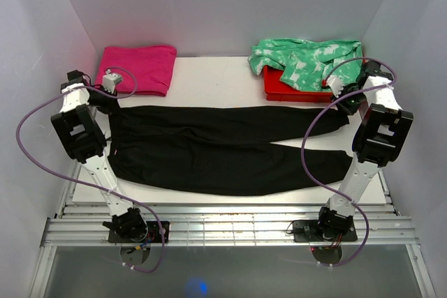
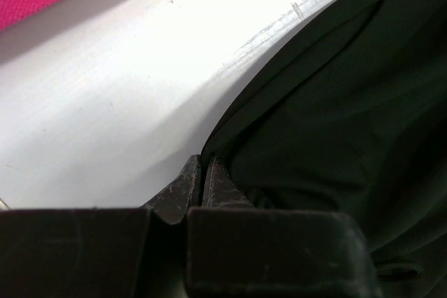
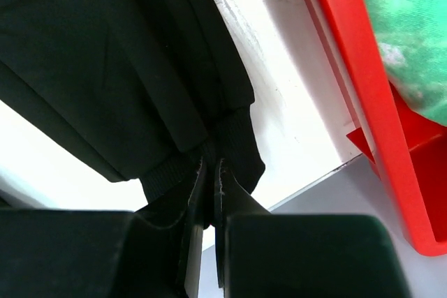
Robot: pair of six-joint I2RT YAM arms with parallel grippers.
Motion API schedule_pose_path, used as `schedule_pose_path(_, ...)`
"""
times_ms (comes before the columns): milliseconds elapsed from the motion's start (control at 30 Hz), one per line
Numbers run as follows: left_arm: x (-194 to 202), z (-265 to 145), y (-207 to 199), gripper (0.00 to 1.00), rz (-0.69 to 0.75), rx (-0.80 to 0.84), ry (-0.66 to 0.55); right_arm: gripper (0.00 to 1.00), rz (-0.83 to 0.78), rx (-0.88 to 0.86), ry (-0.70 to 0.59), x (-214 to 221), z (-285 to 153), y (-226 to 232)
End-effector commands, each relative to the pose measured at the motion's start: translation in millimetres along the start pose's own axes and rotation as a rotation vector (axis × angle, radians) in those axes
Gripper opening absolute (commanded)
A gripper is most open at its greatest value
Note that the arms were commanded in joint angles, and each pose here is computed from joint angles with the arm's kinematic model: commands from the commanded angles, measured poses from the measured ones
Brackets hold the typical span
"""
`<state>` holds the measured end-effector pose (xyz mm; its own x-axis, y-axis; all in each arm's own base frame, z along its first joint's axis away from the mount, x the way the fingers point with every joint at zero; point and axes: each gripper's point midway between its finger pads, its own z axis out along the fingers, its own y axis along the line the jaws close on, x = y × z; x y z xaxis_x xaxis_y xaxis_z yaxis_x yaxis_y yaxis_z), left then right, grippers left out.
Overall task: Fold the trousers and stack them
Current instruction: Fold the trousers
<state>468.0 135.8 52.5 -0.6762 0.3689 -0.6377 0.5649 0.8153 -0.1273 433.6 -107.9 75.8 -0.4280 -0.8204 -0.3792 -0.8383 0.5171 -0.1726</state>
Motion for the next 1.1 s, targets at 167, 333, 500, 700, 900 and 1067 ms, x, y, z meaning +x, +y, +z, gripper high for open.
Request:
schedule_pose_path(167, -64.0, -86.4, 1.3, 0.00, 0.192, -0.205, -0.302, 0.08, -0.013, 0.160, -0.168, -14.0, -54.3, -30.5)
schedule_pose_path(333, -76.0, -141.3, -24.6, 0.00, 0.318, -0.341, -0.444, 0.08, -0.047, 0.206, -0.247, -17.4, -88.9, -18.6)
schedule_pose_path(500, -68.1, -168.5, -54.6, 0.00, 0.352, -0.387, -0.526, 0.08, -0.137, 0.280, -0.369, -29.1, -123.9, -1.4)
schedule_pose_path(700, -53.7, -179.0, -68.2, 0.00, 0.333, -0.424, -0.539, 0.08, -0.158, 0.358, -0.350, -19.5, -134.1, 14.2)
schedule_pose_path(900, -55.7, -183.6, -35.7, 0.00, 0.056, -0.406, -0.612, 0.08, -0.096, 0.559, -0.448, -39.0, -173.1, -41.7)
schedule_pose_path(1067, -70.5, -187.6, -4.9, 0.00, -0.054, -0.436, -0.700, 0.08, -0.067, 0.640, -0.547, -71.2, -198.5, -84.3)
